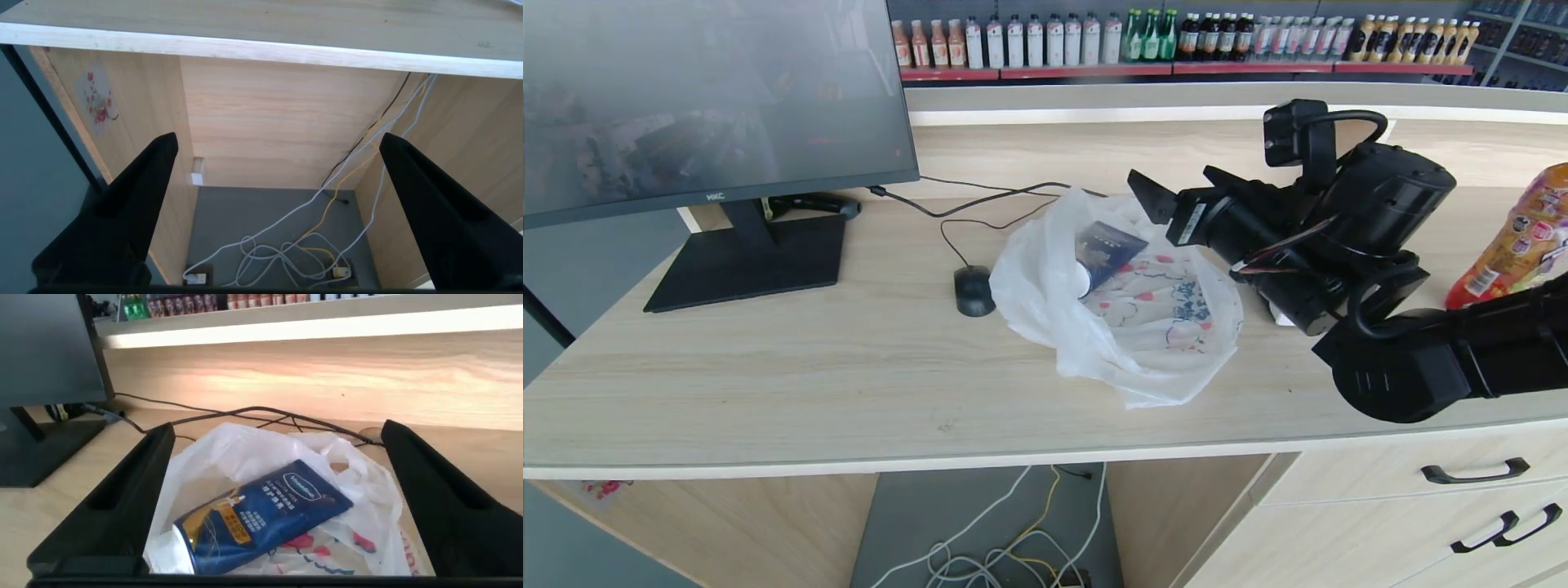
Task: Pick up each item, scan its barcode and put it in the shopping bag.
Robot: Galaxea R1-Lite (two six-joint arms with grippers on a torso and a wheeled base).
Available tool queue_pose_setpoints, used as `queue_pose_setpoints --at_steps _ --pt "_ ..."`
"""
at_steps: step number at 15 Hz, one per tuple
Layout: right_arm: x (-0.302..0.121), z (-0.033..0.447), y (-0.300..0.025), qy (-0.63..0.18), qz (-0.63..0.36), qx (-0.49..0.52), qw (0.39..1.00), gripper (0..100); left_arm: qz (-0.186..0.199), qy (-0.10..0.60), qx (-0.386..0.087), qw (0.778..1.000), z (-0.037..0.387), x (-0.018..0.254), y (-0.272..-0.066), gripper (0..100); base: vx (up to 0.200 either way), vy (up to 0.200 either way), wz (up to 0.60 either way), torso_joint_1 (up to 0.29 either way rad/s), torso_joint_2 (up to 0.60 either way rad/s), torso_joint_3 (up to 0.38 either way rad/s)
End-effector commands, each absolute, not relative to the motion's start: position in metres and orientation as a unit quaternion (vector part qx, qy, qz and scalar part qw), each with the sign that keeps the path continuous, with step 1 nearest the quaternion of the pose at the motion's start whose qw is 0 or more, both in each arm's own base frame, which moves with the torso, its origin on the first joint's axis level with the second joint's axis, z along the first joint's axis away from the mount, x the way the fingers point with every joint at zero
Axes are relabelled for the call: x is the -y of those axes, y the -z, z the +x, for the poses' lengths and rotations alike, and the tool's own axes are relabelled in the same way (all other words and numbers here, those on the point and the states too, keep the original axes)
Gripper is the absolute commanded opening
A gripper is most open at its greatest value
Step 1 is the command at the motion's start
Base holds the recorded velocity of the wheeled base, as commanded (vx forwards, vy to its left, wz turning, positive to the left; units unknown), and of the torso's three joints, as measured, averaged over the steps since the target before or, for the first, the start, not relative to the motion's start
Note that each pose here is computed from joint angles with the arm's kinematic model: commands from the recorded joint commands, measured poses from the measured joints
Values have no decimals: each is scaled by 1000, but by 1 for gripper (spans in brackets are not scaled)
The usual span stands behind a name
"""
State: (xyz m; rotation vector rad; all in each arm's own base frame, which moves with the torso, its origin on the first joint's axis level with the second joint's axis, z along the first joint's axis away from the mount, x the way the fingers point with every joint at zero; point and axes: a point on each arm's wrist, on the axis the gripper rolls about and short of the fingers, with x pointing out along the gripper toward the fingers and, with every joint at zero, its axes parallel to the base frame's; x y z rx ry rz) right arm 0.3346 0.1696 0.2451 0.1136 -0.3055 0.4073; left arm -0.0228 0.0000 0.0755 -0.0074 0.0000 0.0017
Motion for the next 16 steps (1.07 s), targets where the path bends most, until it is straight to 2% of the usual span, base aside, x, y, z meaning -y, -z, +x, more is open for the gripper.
queue_pose_setpoints --at_steps 1,8,9,11,14,16 --pt "-165 328 -256 -199 59 164 964 100 -4 -1 0 1000 -23 0 -75 100 0 0 0 0 0 0" --pt "-145 286 -314 -204 85 204 954 100 -4 -1 0 1000 -23 0 -75 100 0 0 0 0 0 0" --pt "-138 271 -331 -206 93 219 949 100 -4 -1 0 1000 -23 0 -75 100 0 0 0 0 0 0" --pt "-125 246 -344 -206 98 233 945 100 -4 -1 0 1000 -23 0 -75 100 0 0 0 0 0 0" --pt "-104 206 -330 -205 96 218 949 100 -4 -2 0 1000 -23 0 -75 100 0 0 0 0 0 0" --pt "-84 167 -297 -204 86 181 958 100 -4 -1 0 1000 -23 0 -75 100 0 0 0 0 0 0"
